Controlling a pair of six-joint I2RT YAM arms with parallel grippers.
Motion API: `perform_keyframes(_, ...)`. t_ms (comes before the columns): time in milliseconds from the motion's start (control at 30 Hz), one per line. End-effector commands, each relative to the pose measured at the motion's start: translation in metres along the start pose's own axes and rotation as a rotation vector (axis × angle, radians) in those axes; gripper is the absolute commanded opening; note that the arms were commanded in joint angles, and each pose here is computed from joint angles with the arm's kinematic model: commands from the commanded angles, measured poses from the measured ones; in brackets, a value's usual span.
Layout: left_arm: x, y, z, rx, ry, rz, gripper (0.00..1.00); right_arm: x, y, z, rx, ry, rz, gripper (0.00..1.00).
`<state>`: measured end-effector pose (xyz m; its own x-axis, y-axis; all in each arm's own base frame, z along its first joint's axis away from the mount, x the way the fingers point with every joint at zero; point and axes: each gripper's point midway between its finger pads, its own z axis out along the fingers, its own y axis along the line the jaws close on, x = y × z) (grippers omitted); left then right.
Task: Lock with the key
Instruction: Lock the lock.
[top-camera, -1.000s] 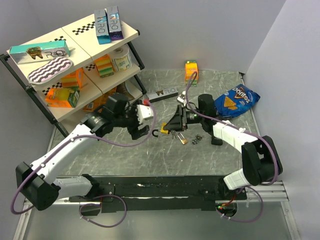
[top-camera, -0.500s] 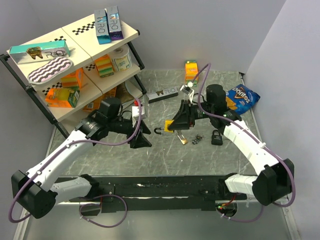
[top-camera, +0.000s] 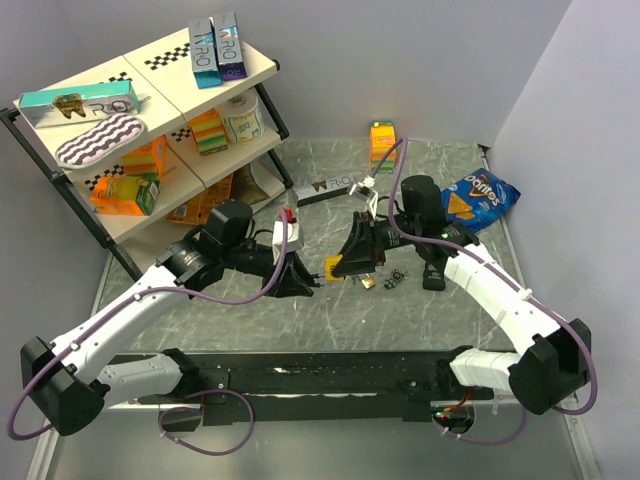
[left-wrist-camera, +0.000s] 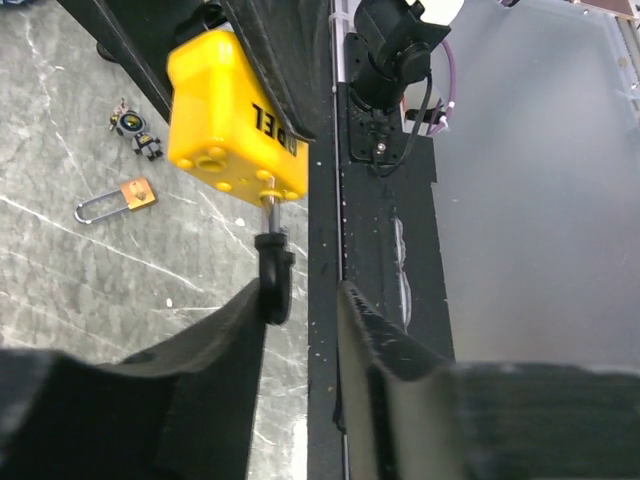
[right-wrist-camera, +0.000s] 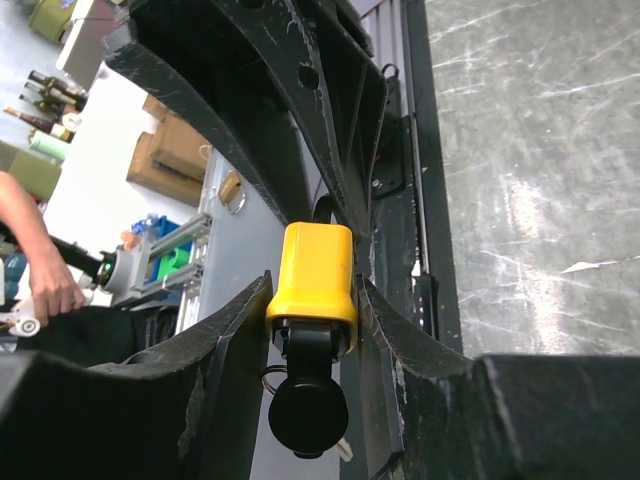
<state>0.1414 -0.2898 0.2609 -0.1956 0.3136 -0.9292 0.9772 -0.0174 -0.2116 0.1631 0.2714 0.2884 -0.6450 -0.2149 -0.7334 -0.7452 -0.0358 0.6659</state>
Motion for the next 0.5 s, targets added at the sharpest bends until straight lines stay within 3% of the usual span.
perform_keyframes(0, -0.013, -0.005, 0.003, 0.026, -0.032, 0.050, 0.32, -0.016, 0.025, -0.002, -0.044, -0.024, -0.117, 0.00)
perform_keyframes(233, -0.012, -0.004, 0.003, 0.011, -0.026, 0.052, 0.03, -0.016, 0.024, -0.001, -0.053, -0.034, -0.096, 0.00)
perform_keyframes(367, -0.015, -0.004, -0.001, 0.000, -0.025, 0.080, 0.01, -0.010, 0.018, 0.000, -0.053, -0.021, -0.002, 0.00)
perform_keyframes(400, -0.016, -0.004, -0.001, 0.001, -0.024, 0.102, 0.01, -0.005, 0.009, 0.002, -0.046, -0.007, 0.052, 0.26)
perform_keyframes(467, -0.018, -0.009, -0.004, 0.016, -0.017, 0.121, 0.01, 0.008, -0.008, 0.000, -0.008, 0.020, 0.167, 0.44)
